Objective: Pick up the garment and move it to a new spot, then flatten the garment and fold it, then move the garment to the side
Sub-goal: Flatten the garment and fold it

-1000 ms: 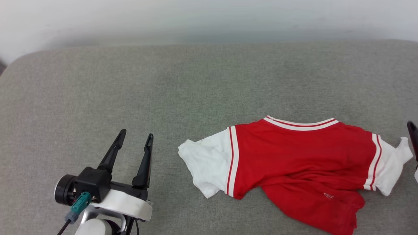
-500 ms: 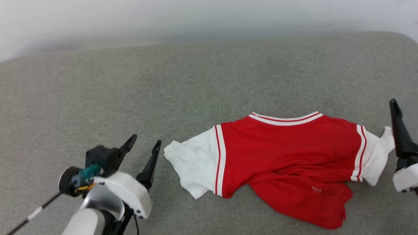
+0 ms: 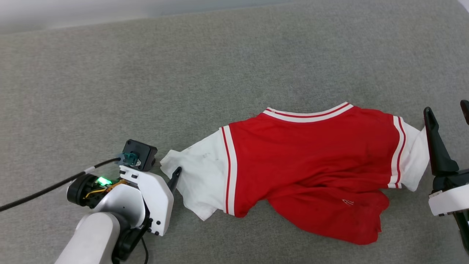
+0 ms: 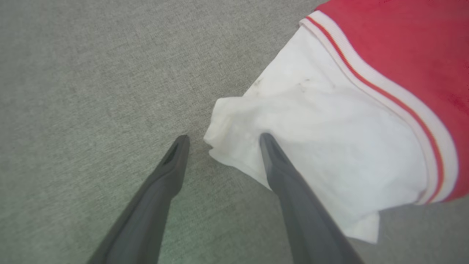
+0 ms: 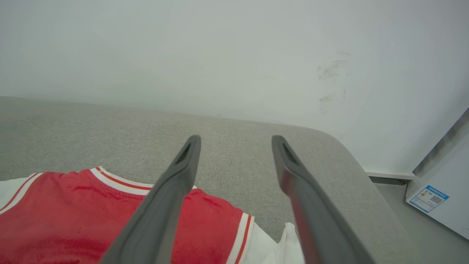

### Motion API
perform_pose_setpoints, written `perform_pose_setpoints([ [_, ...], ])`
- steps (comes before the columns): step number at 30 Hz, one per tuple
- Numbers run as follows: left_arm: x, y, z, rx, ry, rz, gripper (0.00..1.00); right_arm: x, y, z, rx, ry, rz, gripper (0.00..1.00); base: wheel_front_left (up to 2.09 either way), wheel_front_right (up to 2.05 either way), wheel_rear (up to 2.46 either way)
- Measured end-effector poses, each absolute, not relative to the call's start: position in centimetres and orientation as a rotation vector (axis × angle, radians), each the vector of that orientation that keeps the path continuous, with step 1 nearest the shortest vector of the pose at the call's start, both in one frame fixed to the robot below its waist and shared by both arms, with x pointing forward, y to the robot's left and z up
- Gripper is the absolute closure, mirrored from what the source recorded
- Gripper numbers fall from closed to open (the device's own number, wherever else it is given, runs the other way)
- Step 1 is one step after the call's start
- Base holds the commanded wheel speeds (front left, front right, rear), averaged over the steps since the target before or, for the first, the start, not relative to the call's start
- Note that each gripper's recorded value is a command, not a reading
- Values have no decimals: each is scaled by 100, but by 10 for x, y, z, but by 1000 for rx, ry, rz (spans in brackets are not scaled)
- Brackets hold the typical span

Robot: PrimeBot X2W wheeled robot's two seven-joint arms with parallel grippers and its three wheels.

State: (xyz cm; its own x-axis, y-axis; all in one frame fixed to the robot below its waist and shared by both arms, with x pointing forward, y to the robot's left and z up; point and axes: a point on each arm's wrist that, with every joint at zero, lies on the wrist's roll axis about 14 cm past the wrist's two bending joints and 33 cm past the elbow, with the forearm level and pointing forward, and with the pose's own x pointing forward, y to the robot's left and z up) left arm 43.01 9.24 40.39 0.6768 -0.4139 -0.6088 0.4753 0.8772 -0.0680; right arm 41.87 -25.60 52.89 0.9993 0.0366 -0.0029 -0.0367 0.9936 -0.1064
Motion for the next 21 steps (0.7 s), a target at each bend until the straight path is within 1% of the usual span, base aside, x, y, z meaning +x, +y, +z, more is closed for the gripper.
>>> perform_pose_setpoints([
  [4,436,97,391,135,693,-471,0,418,-261,517,-94,36,20,0,0,0,0],
  [11,434,96,370,173,785,-494,0,417,-261,509,-76,50,12,0,0,0,0],
  [12,433,95,368,179,799,-498,20,417,-261,507,-75,54,11,0,0,0,0],
  [13,433,95,367,180,806,-502,73,417,-262,506,-75,56,9,0,0,0,0],
  [14,433,94,367,181,808,-503,100,417,-263,505,-75,58,7,0,0,0,0],
  [21,428,110,375,161,782,-422,100,413,-264,506,-92,79,16,0,0,0,0],
])
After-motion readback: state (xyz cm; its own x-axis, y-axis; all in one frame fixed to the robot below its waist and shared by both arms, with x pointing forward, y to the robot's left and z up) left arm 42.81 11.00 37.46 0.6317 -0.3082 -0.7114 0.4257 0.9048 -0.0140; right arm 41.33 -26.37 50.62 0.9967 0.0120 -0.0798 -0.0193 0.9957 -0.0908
